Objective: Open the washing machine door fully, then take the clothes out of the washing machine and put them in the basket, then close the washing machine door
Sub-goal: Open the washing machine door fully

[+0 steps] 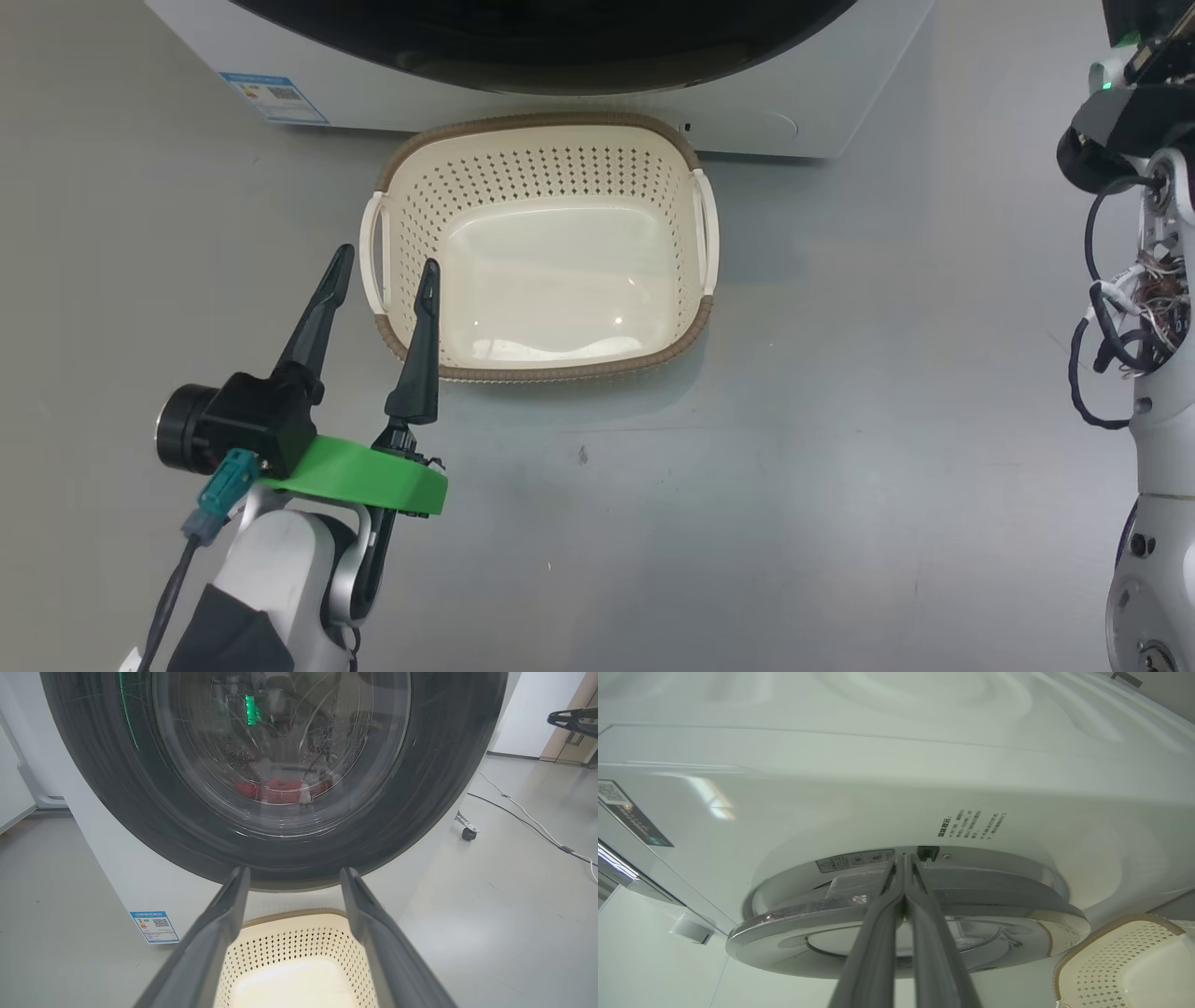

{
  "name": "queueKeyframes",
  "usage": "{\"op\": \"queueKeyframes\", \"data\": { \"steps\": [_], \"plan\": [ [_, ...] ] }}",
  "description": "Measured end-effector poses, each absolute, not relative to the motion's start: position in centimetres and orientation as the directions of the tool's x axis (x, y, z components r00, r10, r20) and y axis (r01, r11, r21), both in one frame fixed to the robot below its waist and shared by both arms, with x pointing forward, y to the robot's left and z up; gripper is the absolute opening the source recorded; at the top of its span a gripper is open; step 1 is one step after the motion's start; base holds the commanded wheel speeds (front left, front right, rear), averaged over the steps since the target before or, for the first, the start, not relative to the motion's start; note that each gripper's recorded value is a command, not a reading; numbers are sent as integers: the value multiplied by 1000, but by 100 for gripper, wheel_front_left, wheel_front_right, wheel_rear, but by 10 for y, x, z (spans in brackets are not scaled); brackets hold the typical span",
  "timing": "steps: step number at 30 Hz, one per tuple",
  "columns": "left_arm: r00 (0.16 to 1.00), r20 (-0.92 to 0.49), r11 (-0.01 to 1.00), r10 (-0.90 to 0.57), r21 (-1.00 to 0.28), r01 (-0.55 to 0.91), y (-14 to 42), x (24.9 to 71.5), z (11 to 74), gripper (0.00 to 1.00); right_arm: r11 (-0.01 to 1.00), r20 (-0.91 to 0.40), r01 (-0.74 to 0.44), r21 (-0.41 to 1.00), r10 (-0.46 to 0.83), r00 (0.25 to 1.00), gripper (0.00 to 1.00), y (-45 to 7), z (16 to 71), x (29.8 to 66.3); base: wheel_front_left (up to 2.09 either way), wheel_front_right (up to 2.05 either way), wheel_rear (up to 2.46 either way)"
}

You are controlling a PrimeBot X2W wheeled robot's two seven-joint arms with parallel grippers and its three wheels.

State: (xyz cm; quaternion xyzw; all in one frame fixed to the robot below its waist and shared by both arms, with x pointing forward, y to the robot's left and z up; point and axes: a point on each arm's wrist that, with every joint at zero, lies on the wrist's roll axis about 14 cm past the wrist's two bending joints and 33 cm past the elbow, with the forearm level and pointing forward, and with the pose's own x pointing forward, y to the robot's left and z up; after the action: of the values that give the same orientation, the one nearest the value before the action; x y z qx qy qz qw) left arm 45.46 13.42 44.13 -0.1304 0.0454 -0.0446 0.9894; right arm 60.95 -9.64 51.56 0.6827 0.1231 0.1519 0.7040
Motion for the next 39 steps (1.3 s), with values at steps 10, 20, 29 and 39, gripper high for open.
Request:
{"op": "queueKeyframes", "data": {
  "steps": [10,20,29,39],
  "plan": [
    [990,-106,965,-96,-252,67,138,459,428,100,48,29,-62,997,509,860,0,-59,513,634,0,0,0],
    [990,-111,968,-89,-245,60,144,461,426,100,55,34,-81,995,577,816,0,-38,519,651,0,0,0],
    [990,-119,970,-74,-239,44,148,462,423,100,66,13,-71,995,635,773,0,-18,520,660,0,0,0],
    [991,-119,970,-63,-240,33,151,466,421,100,66,14,-78,995,669,744,0,-11,520,666,0,0,0]
  ]
}}
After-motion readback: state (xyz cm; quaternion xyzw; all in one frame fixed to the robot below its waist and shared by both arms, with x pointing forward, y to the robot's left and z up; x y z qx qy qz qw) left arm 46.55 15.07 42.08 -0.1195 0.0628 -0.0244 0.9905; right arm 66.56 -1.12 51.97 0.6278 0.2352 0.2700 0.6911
